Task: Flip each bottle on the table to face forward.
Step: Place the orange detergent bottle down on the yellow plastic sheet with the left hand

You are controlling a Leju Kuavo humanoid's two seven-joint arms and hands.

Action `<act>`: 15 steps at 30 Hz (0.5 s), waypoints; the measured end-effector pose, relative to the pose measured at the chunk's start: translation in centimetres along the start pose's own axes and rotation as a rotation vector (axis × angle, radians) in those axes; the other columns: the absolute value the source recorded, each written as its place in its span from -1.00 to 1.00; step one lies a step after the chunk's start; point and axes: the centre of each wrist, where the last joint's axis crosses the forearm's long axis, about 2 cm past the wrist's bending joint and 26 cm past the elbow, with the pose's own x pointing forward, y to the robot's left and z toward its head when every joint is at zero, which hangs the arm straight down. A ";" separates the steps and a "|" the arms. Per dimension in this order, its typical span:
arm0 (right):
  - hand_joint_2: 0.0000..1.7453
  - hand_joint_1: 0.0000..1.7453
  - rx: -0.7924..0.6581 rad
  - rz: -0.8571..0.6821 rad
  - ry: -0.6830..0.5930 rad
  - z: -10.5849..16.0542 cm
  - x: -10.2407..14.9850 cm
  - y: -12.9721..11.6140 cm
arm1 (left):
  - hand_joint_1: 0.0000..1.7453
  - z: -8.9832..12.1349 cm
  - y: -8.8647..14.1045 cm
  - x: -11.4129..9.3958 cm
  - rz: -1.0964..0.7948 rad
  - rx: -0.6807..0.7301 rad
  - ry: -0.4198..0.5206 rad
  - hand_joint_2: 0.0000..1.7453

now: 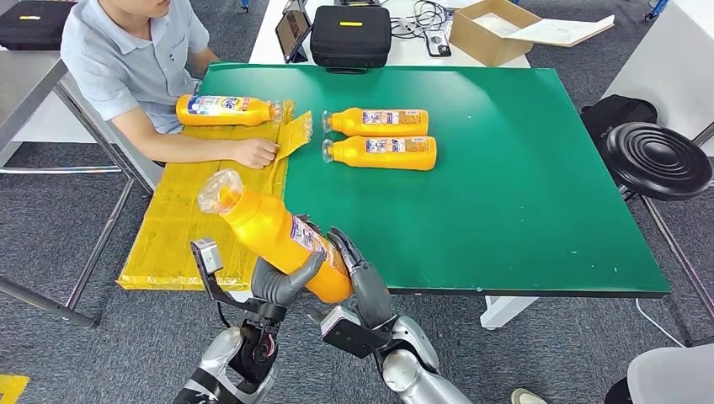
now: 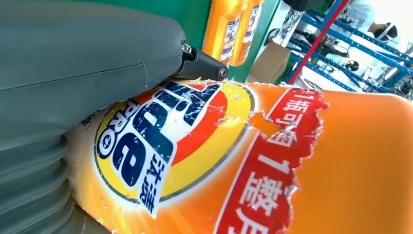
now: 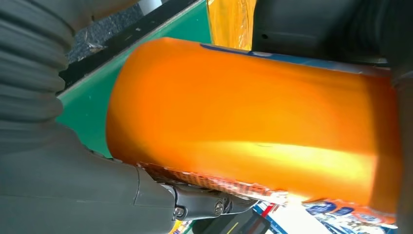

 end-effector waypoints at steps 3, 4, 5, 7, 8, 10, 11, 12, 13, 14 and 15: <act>-1.00 -1.00 -0.013 -0.011 0.008 0.3 0.1 0.2 | 1.00 0.1 0.2 0.2 -0.021 0.007 -0.006 1.00; -1.00 -1.00 -0.024 -0.017 0.012 0.5 0.1 0.4 | 1.00 0.0 0.3 0.3 -0.051 0.020 -0.016 1.00; -1.00 -1.00 -0.041 -0.025 0.018 0.8 0.2 0.5 | 1.00 0.0 0.3 0.4 -0.096 0.041 -0.032 1.00; -1.00 -1.00 -0.085 -0.052 0.039 1.8 0.5 1.0 | 1.00 -0.3 0.5 0.8 -0.211 0.101 -0.083 1.00; -1.00 -1.00 -0.113 -0.072 0.055 2.6 0.6 1.2 | 1.00 -0.5 0.7 1.1 -0.267 0.137 -0.111 1.00; -1.00 -1.00 -0.169 -0.114 0.093 4.2 0.8 1.4 | 1.00 -0.7 1.4 1.9 -0.343 0.200 -0.160 1.00; -1.00 -1.00 -0.195 -0.130 0.111 5.0 0.8 1.4 | 1.00 -0.8 1.7 2.3 -0.362 0.222 -0.175 1.00; -1.00 -1.00 -0.217 -0.140 0.128 5.6 0.8 1.3 | 1.00 -0.8 2.0 2.6 -0.371 0.236 -0.186 1.00; -1.00 -1.00 -0.233 -0.144 0.140 6.2 0.8 1.1 | 1.00 -0.9 2.2 2.9 -0.377 0.245 -0.193 1.00; -1.00 -1.00 -0.246 -0.146 0.149 6.6 0.8 1.0 | 1.00 -0.9 2.4 3.0 -0.380 0.252 -0.198 1.00; -1.00 -1.00 -0.258 -0.144 0.156 7.0 0.7 0.8 | 1.00 -0.9 2.6 3.2 -0.383 0.259 -0.202 1.00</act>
